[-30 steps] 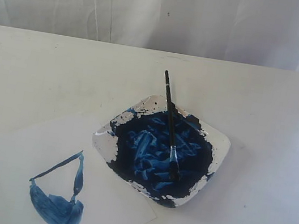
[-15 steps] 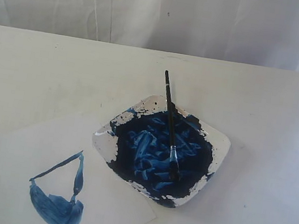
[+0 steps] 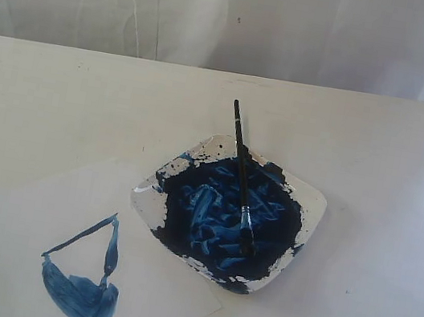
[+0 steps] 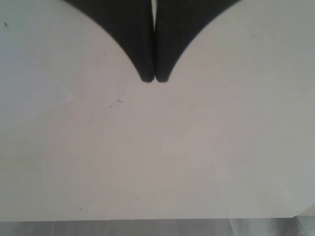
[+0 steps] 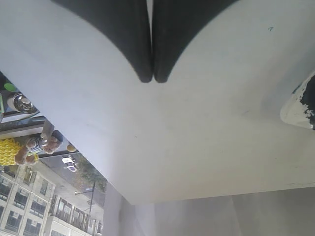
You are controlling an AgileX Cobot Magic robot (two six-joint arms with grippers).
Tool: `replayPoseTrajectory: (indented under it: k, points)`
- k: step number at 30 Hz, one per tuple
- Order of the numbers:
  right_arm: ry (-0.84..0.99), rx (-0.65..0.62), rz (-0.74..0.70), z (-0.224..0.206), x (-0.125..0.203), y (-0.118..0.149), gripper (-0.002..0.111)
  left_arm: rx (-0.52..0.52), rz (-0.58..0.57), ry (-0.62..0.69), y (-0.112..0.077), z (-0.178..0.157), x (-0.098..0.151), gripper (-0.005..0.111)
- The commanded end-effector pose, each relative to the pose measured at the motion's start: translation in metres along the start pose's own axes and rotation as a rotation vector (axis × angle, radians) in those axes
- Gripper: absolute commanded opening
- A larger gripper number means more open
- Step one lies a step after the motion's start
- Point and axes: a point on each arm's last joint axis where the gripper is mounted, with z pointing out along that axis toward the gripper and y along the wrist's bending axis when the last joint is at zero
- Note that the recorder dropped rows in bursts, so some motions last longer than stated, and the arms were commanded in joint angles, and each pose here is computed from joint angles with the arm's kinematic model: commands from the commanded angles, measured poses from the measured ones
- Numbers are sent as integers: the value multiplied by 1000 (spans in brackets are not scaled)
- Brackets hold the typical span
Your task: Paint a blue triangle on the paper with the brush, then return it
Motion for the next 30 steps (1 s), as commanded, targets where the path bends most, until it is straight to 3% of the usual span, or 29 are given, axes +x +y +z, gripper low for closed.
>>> replayPoseTrajectory:
  k: [1, 30]
  points:
    - [-6, 2, -17, 0, 0, 0, 0, 17, 16, 49, -2, 0, 6, 0]
    - [-4, 2, -17, 0, 1, 0, 0, 25, 78, 73, -2, 0, 8, 0]
